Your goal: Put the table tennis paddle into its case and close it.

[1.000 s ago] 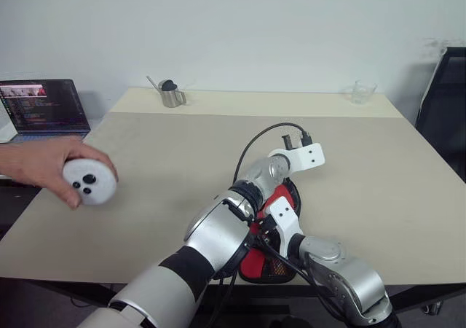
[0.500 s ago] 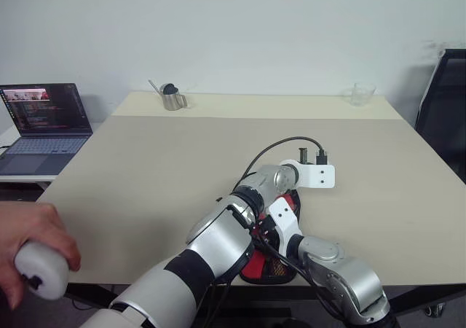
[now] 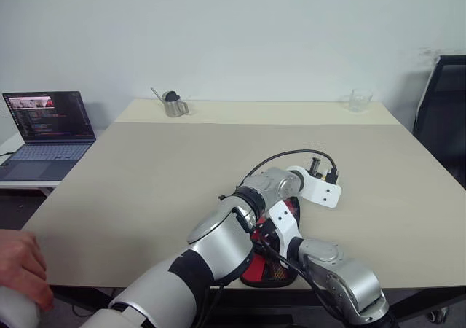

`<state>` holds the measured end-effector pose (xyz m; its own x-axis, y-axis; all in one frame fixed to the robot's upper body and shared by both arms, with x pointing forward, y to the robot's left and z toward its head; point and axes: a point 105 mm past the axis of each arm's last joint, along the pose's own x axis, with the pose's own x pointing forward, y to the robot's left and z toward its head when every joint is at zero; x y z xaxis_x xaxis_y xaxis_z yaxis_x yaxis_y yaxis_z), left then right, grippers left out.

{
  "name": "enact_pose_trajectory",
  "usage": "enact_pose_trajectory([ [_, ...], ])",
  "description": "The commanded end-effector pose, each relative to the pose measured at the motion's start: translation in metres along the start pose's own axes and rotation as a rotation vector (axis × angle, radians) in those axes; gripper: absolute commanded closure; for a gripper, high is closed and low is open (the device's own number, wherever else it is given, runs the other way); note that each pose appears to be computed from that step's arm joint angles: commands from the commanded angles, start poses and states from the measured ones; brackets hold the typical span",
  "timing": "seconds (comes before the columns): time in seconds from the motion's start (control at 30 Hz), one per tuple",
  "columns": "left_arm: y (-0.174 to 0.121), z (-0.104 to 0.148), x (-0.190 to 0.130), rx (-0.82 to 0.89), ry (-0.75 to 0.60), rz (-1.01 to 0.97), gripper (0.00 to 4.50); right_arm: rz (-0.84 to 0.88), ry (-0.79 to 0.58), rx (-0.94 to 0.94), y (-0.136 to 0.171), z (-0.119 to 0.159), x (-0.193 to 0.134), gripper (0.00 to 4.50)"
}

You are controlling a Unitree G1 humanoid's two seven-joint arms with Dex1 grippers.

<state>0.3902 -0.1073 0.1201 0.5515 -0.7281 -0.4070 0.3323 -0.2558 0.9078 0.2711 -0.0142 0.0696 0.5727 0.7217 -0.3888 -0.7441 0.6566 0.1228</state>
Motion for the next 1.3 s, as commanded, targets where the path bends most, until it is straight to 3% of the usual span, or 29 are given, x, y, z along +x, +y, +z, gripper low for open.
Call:
enact_pose_trajectory([
  [0.03, -0.023, 0.121, 0.022, -0.031, -0.309, -0.002, 4.37, 0.054, 0.077, 0.039, 0.007, -0.012, 0.015, 1.8],
  [0.2, -0.013, 0.103, 0.021, -0.121, -0.259, 0.025, 4.37, 0.067, 0.076, 0.032, 0.006, -0.011, 0.017, 1.8],
  [0.4, 0.0, 0.083, 0.019, -0.172, -0.201, 0.054, 2.31, 0.076, 0.075, 0.03, 0.001, -0.011, 0.02, 1.8],
  [0.5, 0.007, 0.062, 0.015, -0.19, -0.153, 0.073, 1.31, 0.072, 0.075, 0.011, -0.005, -0.01, 0.021, 1.8],
  [0.57, 0.013, 0.047, 0.011, -0.235, -0.129, 0.088, 1.31, 0.069, 0.073, 0.0, -0.011, -0.01, 0.021, 1.8],
  [0.67, 0.024, 0.019, 0.002, -0.468, -0.112, 0.101, 1.31, 0.058, 0.058, -0.012, -0.021, -0.005, 0.022, 1.8],
  [0.87, 0.041, -0.01, -0.024, -0.867, -0.274, 0.081, 1.31, 0.028, -0.008, -0.036, -0.049, 0.016, 0.022, 1.8],
  [1.07, 0.04, -0.048, -0.05, -0.888, -0.275, 0.097, 1.31, 0.043, -0.06, -0.063, -0.069, 0.04, 0.013, 1.8],
  [1.2, 0.029, -0.077, -0.07, -0.861, -0.207, 0.097, 1.31, 0.193, -0.138, -0.121, -0.061, 0.068, -0.011, 1.8],
  [1.3, 0.039, -0.101, -0.105, -0.902, -0.242, 0.193, 1.31, 0.214, -0.203, -0.139, -0.073, 0.097, -0.043, 1.8],
])
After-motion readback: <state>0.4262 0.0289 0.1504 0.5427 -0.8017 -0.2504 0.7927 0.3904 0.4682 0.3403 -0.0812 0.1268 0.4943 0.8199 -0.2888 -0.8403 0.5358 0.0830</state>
